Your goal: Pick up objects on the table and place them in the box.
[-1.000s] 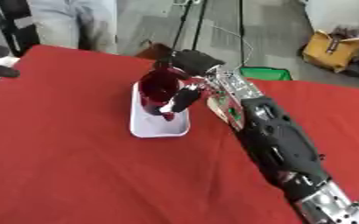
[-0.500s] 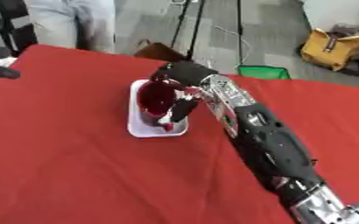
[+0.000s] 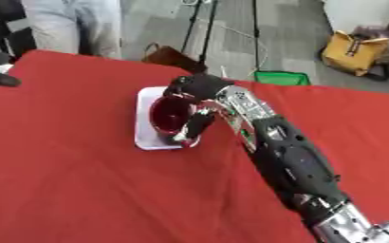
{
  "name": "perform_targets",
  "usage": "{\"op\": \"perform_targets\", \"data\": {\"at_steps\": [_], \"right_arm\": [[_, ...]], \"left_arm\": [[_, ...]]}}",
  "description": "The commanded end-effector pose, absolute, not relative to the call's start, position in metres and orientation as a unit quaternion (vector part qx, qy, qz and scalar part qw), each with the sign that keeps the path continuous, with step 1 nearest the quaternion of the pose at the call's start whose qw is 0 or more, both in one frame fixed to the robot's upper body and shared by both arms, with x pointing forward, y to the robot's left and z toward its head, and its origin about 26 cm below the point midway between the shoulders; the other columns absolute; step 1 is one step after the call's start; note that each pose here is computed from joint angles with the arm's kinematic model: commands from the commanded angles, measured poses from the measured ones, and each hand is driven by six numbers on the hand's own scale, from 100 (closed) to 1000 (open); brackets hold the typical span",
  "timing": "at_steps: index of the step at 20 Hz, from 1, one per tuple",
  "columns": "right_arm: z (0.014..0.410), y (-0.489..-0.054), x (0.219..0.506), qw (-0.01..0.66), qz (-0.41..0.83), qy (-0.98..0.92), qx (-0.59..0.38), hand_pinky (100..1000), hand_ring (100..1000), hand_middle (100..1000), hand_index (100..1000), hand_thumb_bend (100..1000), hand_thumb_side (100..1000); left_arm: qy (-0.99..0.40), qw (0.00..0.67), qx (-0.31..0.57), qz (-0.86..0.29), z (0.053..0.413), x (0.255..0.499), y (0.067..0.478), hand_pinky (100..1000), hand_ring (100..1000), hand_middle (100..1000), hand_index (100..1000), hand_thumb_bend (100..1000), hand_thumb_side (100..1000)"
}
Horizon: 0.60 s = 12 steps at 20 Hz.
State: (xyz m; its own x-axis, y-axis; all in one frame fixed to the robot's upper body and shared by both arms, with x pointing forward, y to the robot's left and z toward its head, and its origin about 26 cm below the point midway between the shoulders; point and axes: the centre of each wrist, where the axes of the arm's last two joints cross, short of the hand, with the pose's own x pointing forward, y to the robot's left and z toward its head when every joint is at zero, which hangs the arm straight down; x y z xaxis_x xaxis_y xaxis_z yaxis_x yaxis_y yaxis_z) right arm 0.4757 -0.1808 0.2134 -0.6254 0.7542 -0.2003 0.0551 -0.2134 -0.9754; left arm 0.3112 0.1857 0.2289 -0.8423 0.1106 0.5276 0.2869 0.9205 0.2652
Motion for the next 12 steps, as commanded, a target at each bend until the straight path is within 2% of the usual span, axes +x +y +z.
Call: {"op": "perform_targets", "data": {"at_steps": [1, 3, 4, 6, 12], "right_arm": [[0.232, -0.185, 0.475, 0.242, 0.685, -0.581, -0.367, 936, 882, 883, 910, 728, 611], [0.233, -0.185, 0.474, 0.242, 0.681, -0.585, -0.368, 938, 884, 885, 911, 730, 613], [0.234, -0.186, 0.474, 0.242, 0.678, -0.587, -0.369, 957, 895, 895, 927, 772, 664], [0.237, -0.187, 0.473, 0.239, 0.665, -0.600, -0.375, 955, 894, 897, 936, 806, 704], [0.249, -0.189, 0.469, 0.224, 0.615, -0.647, -0.390, 928, 878, 893, 939, 795, 747]], "left_arm": [[-0.948, 0.244, -0.110, -0.172, 0.237, 0.307, 0.184, 657, 760, 746, 929, 664, 540], [-0.948, 0.244, -0.110, -0.172, 0.237, 0.307, 0.184, 656, 760, 746, 929, 664, 540], [-0.948, 0.244, -0.110, -0.172, 0.237, 0.307, 0.184, 656, 761, 746, 929, 665, 539], [-0.948, 0.245, -0.110, -0.172, 0.237, 0.307, 0.184, 656, 761, 746, 929, 664, 540], [-0.948, 0.245, -0.109, -0.172, 0.237, 0.307, 0.184, 656, 761, 746, 929, 665, 538]]}}
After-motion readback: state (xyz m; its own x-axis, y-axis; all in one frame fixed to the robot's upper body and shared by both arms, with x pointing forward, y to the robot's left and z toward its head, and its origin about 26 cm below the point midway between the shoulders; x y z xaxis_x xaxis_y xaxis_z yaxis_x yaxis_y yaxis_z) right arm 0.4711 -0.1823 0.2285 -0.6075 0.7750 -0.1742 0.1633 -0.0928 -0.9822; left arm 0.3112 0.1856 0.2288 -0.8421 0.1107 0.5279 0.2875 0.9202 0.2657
